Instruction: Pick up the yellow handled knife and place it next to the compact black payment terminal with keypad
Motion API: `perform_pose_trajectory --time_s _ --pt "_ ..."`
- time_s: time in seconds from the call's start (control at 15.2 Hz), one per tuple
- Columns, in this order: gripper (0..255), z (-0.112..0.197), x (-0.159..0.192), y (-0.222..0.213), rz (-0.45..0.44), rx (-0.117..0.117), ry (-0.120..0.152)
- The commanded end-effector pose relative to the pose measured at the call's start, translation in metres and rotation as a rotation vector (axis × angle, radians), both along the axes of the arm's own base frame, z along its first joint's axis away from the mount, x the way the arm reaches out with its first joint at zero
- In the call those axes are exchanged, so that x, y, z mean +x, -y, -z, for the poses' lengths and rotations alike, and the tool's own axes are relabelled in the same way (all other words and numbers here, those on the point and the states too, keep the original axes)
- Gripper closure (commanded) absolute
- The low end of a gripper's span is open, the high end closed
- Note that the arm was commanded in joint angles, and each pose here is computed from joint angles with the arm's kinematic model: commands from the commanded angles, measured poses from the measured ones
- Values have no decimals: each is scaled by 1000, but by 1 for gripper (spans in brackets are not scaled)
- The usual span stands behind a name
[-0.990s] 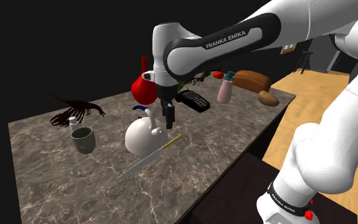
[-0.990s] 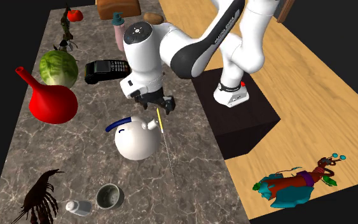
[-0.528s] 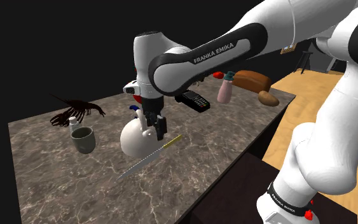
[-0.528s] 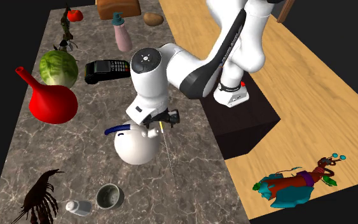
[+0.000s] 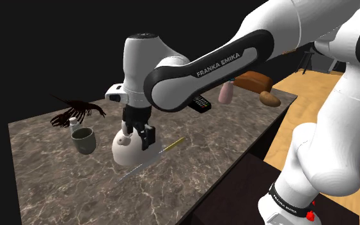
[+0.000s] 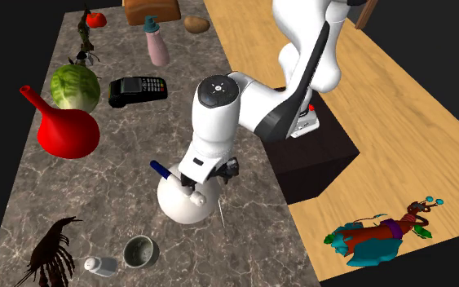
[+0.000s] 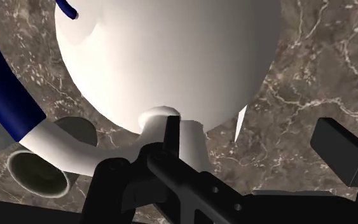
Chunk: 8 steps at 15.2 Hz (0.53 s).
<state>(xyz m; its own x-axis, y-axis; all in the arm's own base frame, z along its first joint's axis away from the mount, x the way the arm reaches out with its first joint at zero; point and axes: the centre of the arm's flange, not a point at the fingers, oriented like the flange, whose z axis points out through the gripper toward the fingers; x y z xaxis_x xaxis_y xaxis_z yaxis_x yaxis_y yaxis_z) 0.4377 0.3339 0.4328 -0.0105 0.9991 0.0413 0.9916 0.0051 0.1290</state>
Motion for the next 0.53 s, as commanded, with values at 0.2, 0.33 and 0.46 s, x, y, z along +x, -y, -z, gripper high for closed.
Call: perform_pose_trajectory --time_s 0.2,0.33,0.46 --pt "0 3 4 15 0 8 -4" --pt "0 12 6 39 7 10 -40" --pt "0 21 7 64 15 12 -75"
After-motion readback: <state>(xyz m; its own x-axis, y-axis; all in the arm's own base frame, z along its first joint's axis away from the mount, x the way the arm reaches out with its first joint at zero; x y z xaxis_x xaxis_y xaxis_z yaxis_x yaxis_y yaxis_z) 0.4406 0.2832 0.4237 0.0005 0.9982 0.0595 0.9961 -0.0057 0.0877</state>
